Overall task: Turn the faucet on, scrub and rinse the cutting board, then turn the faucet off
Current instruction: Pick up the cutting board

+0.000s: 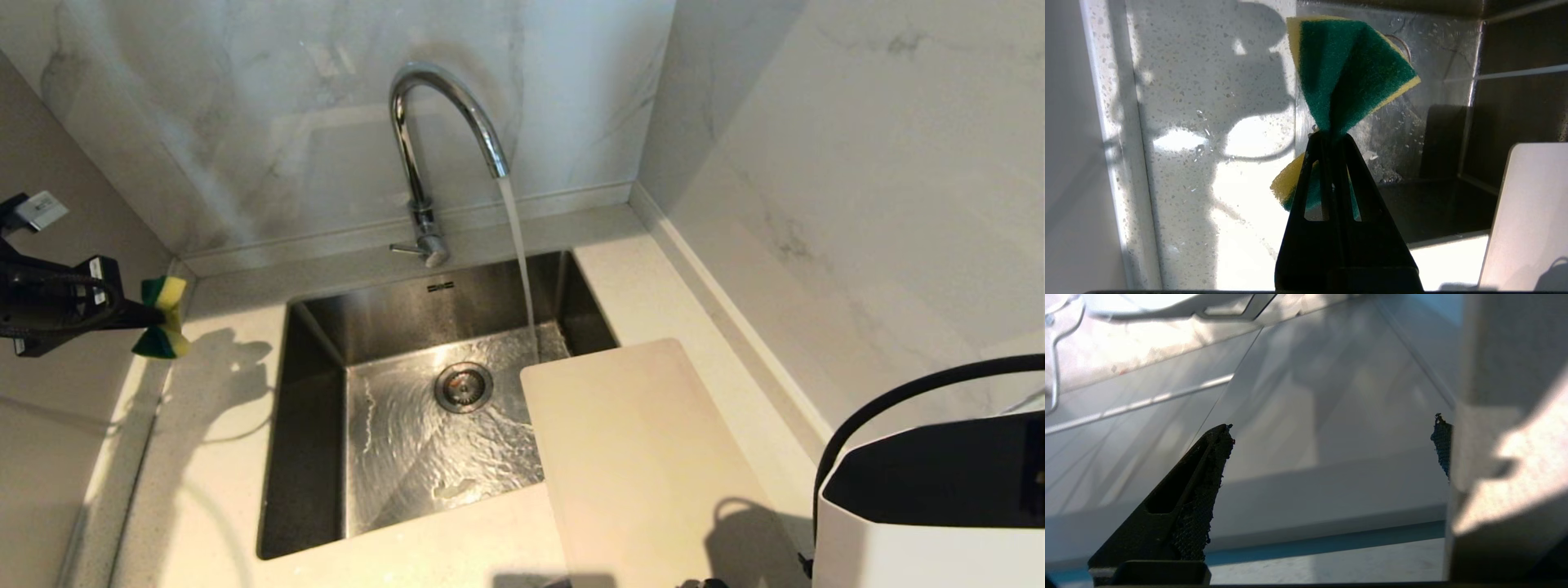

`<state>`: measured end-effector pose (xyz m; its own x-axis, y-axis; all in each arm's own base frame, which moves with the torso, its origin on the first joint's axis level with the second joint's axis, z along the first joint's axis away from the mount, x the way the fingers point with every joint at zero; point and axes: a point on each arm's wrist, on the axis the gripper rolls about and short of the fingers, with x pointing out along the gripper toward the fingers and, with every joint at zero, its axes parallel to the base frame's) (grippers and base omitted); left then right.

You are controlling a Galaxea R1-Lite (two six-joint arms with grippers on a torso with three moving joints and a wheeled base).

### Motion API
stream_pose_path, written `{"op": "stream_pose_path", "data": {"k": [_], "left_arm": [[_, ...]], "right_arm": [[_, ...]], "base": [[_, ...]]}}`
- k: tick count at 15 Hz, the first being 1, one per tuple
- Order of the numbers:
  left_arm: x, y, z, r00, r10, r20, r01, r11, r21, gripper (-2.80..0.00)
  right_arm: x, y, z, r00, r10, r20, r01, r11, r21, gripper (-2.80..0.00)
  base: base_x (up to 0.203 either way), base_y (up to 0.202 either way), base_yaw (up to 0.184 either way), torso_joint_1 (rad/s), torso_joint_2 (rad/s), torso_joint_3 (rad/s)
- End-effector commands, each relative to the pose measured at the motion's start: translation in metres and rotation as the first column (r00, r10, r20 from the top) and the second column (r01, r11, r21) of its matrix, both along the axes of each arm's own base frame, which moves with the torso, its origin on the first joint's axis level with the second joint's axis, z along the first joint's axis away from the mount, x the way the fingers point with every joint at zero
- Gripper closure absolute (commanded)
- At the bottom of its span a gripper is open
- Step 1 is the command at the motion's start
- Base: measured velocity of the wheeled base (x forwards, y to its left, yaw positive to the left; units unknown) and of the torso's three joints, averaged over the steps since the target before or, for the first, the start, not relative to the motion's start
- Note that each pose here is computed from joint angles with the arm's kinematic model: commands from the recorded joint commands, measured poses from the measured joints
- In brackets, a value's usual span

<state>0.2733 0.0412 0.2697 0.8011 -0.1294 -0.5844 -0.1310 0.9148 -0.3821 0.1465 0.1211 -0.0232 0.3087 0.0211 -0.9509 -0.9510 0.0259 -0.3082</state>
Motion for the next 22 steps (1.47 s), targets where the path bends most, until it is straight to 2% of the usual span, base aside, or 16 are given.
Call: {"op": "stream_pose_path", "data": {"k": [1, 2, 3, 5, 13, 17, 22], "left_arm": [[-0.001, 0.003, -0.002, 1.0, 0.008, -0.008, -0.008, 1.0, -0.004, 0.0], [-0.001, 0.003, -0.001, 1.0, 0.008, -0.005, -0.008, 1.0, -0.004, 0.0], [-0.002, 0.002, -0.001, 1.0, 0.007, -0.002, -0.007, 1.0, -0.006, 0.0], [-0.007, 0.002, 0.005, 0.998, -0.046, 0.049, 0.048, 0.998, -0.043, 0.0], [-0.005, 0.005, 0.002, 0.998, -0.039, 0.047, 0.041, 0.998, -0.045, 0.0], [-0.004, 0.007, 0.001, 0.998, -0.036, 0.044, 0.038, 0.998, -0.048, 0.0], [0.001, 0.008, 0.0, 0.998, -0.022, 0.059, 0.026, 0.997, -0.071, 0.0]], "right_arm": [[-0.002, -0.002, -0.006, 1.0, 0.003, -0.026, -0.004, 1.0, -0.027, -2.8], [-0.002, -0.002, -0.006, 1.0, 0.002, -0.029, -0.003, 1.0, -0.028, -2.8], [-0.001, -0.001, -0.006, 1.0, 0.002, -0.018, -0.003, 1.0, -0.019, 0.0], [-0.003, -0.003, -0.006, 1.0, 0.002, -0.029, -0.003, 1.0, -0.03, 0.0], [-0.002, -0.003, -0.003, 1.0, 0.001, -0.006, -0.001, 0.999, -0.034, 0.0], [-0.003, -0.004, 0.015, 0.998, 0.008, 0.07, -0.009, 1.0, 0.013, 0.0], [-0.005, -0.006, 0.036, 0.985, 0.061, 0.164, -0.068, 0.997, 0.036, 0.0]], "base": [[0.0, 0.0, 0.0, 0.0, 0.0, 0.0], [0.0, 0.0, 0.0, 0.0, 0.0, 0.0], [0.0, 0.0, 0.0, 0.0, 0.0, 0.0], [0.0, 0.0, 0.0, 0.0, 0.0, 0.0], [0.0, 0.0, 0.0, 0.0, 0.0, 0.0], [0.0, 0.0, 0.0, 0.0, 0.0, 0.0], [0.0, 0.0, 0.0, 0.0, 0.0, 0.0]]}}
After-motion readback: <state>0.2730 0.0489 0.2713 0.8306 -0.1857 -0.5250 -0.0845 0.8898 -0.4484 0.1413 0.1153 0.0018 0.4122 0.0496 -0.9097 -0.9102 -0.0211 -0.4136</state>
